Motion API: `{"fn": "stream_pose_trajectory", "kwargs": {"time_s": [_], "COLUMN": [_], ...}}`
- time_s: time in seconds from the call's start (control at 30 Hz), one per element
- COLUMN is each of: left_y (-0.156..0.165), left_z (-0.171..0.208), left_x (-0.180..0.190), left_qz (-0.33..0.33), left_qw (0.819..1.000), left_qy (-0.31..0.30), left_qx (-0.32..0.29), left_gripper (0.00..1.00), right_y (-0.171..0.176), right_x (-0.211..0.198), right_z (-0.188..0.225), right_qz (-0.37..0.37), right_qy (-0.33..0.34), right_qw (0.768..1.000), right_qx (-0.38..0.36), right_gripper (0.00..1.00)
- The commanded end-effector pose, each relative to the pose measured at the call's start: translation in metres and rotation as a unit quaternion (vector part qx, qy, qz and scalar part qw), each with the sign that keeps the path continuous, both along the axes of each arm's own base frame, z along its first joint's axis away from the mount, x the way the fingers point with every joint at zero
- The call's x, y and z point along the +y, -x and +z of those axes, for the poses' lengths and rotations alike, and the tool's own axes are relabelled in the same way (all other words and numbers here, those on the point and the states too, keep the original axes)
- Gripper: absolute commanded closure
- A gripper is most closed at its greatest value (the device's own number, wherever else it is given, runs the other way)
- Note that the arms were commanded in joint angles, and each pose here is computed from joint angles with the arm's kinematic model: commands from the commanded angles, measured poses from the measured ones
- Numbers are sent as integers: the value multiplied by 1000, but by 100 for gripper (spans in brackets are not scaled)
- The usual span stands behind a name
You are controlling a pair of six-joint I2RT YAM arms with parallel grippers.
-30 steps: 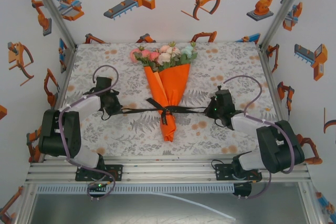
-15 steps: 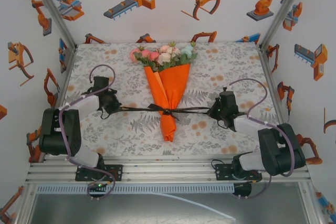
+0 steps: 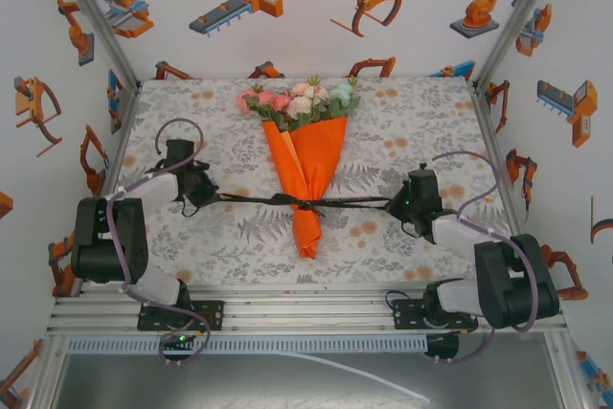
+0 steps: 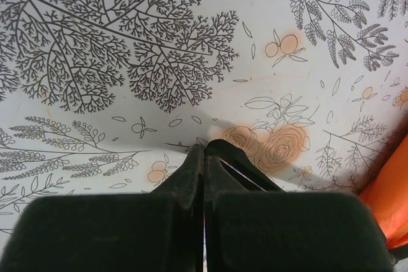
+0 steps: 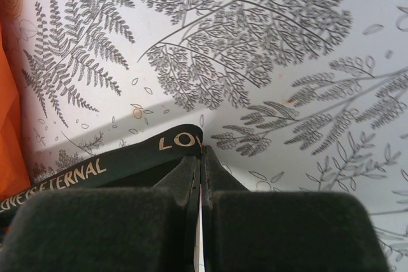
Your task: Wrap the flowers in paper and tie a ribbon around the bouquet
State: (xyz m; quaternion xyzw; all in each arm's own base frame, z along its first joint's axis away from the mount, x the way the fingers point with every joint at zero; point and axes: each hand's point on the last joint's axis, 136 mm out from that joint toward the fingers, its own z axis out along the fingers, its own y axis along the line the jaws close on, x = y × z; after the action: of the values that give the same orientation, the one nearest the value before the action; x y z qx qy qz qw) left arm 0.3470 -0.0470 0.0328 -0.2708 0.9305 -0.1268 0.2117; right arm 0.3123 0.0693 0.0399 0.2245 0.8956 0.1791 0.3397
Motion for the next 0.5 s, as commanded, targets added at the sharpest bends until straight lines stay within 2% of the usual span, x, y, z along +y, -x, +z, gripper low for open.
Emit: {"fn": "stream_pose_trajectory", "kwargs": {"time_s": [0.0, 0.13, 0.23, 0.27, 0.33, 0.37, 0.47], "left_y": [35, 35, 28, 26, 18, 14, 4], "left_z": [-34, -34, -31, -28, -8, 4, 59], "left_x": [35, 36, 25, 21, 11, 6, -14], "left_qz": [42, 43, 13, 3, -20, -30, -72], "left_qw": [994, 994, 997, 998, 998, 998, 990], "left_qy": [-68, -65, -52, -51, -53, -53, -57], "left_qx": [76, 75, 55, 44, 4, -18, -106], "left_gripper": [100, 100, 100, 100, 100, 94, 66], "right_y": [18, 19, 10, 7, -2, -4, -9], "right_x": [-34, -37, -20, -13, 2, 5, 7], "right_z": [-18, -17, -11, -6, 13, 24, 65], "right_qz": [-75, -83, -33, -13, 25, 34, 48], "right_qy": [28, 20, 3, -6, -27, -32, -24], "right_qw": [996, 996, 999, 1000, 999, 998, 995], "right_qx": [34, 30, 12, 3, -28, -41, -87], "right_gripper": [100, 100, 100, 96, 75, 67, 50]}}
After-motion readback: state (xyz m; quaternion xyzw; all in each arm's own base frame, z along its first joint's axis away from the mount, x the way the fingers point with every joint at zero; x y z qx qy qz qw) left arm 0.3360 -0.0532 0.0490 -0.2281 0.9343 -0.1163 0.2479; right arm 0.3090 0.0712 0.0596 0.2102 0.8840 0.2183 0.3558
